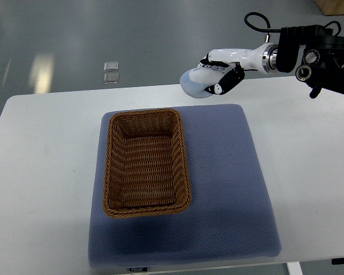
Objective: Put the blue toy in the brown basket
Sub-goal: 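Carry the toy over the wicker basket and lower it inside, then open the right hand to release the toy and withdraw upward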
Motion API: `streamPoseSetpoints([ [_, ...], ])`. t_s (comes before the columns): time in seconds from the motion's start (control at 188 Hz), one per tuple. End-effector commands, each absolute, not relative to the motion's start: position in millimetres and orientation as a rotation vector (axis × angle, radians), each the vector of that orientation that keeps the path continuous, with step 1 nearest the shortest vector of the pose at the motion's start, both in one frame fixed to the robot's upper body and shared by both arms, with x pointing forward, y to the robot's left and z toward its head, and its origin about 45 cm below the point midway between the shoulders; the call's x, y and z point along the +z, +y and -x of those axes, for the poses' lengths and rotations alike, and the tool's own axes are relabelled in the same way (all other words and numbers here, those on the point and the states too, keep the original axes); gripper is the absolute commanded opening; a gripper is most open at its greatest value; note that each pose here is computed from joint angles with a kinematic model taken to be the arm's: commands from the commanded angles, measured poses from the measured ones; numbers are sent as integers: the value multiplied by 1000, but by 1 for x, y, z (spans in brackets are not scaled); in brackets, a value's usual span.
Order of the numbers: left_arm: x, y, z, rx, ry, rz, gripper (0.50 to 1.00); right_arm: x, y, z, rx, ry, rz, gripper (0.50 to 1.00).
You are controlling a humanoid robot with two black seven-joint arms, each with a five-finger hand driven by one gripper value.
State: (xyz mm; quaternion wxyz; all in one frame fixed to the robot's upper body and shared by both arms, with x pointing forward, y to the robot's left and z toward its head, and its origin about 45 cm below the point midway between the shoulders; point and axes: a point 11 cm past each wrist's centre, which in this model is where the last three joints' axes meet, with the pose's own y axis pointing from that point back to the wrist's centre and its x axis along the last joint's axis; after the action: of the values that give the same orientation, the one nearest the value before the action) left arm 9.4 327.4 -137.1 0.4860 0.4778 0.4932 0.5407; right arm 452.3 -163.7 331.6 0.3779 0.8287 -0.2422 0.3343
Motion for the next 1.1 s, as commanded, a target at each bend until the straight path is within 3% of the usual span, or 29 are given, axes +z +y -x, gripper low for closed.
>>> streamPoseSetpoints([
  [0.0, -137, 328, -9, 1317, 1199, -1164, 1000, 331, -117, -442, 861, -547, -2207, 500],
  [0.154, -137, 329, -9, 1323, 1201, -1164, 1000, 316, -62, -430, 882, -444, -2256, 500],
  [0.372, -137, 329, -9, 1324, 1201, -1163, 1000, 280, -17, -420, 853, -385, -2281, 500],
  [0.601, -137, 328, -9, 1319, 1201, -1162, 1000, 232, -1, -400, 820, -318, -2255, 500],
  [0.819, -137, 328, -9, 1321, 1202, -1161, 1000, 202, -21, -402, 802, -335, -2192, 500],
  [0.856, -137, 328, -9, 1321, 1202, -1161, 1000, 199, -22, -402, 807, -334, -2186, 572],
  [0.915, -137, 328, -9, 1321, 1202, -1161, 1000, 197, -23, -401, 807, -336, -2186, 621],
  [0.968, -137, 328, -9, 1321, 1202, -1161, 1000, 197, -23, -402, 811, -340, -2187, 705],
  [1.096, -137, 328, -9, 1321, 1202, -1161, 1000, 197, -22, -402, 810, -341, -2198, 825],
])
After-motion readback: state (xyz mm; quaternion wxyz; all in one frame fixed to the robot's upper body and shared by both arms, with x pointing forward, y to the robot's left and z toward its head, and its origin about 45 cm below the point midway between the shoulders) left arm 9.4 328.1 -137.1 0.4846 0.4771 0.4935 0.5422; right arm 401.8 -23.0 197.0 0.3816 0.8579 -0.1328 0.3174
